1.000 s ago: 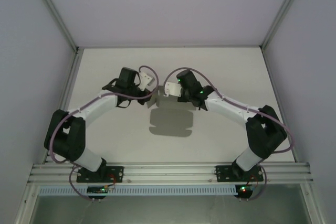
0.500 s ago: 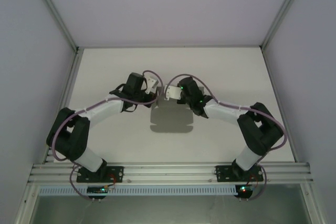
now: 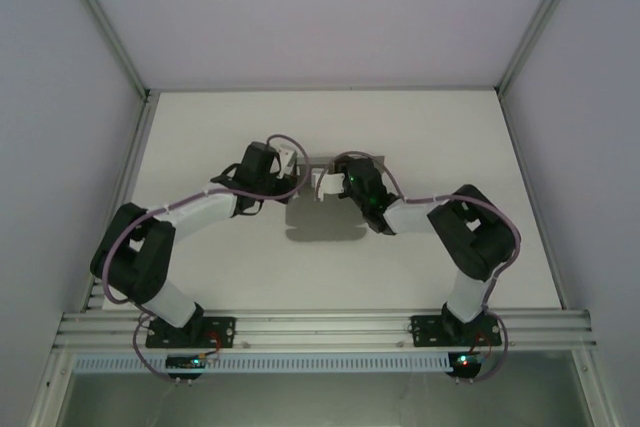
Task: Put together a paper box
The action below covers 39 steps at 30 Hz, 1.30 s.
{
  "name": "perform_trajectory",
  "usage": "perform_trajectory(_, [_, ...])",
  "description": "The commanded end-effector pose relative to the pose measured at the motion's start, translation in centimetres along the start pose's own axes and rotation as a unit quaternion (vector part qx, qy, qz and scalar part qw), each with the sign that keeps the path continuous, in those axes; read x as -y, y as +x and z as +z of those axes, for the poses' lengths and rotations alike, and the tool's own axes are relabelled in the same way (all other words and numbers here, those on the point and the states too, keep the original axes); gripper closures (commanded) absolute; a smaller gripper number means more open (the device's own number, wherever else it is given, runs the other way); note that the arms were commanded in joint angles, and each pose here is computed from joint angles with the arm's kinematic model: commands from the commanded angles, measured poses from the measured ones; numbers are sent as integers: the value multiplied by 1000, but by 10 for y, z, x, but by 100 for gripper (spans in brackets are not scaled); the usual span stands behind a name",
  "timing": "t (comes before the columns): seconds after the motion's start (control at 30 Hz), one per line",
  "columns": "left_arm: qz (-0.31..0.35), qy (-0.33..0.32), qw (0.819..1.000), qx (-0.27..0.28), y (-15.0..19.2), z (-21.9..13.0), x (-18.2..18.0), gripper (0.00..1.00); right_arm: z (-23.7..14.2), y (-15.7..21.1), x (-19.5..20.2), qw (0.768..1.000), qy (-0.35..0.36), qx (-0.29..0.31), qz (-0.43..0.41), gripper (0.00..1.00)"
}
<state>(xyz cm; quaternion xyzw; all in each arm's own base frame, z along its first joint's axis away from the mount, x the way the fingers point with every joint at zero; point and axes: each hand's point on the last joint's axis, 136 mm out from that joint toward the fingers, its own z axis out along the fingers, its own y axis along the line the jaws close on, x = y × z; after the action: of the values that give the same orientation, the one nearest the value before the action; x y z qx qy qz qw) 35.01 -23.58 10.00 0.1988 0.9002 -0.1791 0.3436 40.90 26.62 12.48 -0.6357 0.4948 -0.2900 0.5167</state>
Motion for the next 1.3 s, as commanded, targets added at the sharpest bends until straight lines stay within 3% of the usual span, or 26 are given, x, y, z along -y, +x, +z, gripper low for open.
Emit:
perform_trajectory(0.0, [-16,-19,1000,-9,7,2,-9,83,3,15,-10,998,18,-42,-43,100])
perform_trajectory(0.07, [-25,-32,999,-14,9,-1,-18,73,4,16,-10,996,42,-45,-58,100])
perform_trajectory(0.13, [-30,-27,999,-13,7,-6,-18,72,5,16,-3,995,70,-45,-62,100])
perform_trajectory(0.27, [-25,-27,999,8,-6,-24,-18,48,5,14,-5,996,59,-38,-52,100])
perform_trajectory(0.4, [-57,-45,997,39,-22,-45,-36,0,-1,9,-7,998,35,-23,-36,100])
perform_trajectory(0.63, [-213,-147,963,81,-29,-66,-139,0,-3,6,-8,999,33,-20,-38,100])
perform_trajectory(0.73, [-229,-154,959,64,-25,-53,-163,0,-1,5,-9,999,29,-20,-39,100])
perform_trajectory(0.9, [-146,-43,986,70,-32,-18,-121,0,2,7,-11,999,23,-27,-37,100])
perform_trajectory(1.1, [-104,74,989,71,-33,7,-74,9,0,5,-15,999,7,-32,-28,100])
perform_trajectory(1.27, [-79,125,987,60,-21,7,-43,16,0,8,-12,999,2,-43,-20,100])
